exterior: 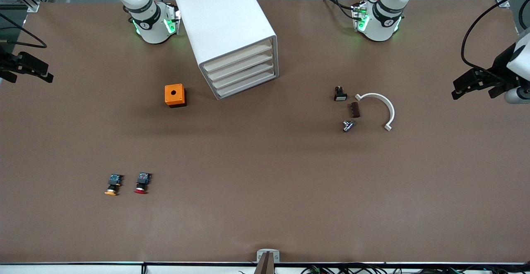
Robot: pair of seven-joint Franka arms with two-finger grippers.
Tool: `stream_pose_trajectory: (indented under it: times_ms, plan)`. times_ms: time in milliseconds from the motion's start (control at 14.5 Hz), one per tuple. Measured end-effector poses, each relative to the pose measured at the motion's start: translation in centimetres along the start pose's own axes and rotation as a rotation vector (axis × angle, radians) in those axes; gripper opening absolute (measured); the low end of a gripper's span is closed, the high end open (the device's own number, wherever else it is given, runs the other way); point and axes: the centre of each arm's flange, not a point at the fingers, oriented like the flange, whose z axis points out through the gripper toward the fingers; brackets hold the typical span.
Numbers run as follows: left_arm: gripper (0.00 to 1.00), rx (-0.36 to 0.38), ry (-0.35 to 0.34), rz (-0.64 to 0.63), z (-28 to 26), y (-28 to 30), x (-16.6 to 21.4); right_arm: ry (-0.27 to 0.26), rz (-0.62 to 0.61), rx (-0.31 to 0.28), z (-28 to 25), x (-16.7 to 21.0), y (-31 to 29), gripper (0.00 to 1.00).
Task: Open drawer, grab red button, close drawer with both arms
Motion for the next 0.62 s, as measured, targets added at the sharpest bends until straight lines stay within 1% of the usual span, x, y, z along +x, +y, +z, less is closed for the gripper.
stream_pose_trajectory:
  times_ms: [345,622]
  plan:
    - [1.0,0.0,-0.007,0.007,0.42,0.4,0.25,0.003,0.0,0.0,-0.1,0.0,0.0,1.0]
    - [1.0,-0.001,-0.006,0.015,0.37,0.88,0.24,0.019,0.0,-0.001,-0.61,0.01,0.0,1.0]
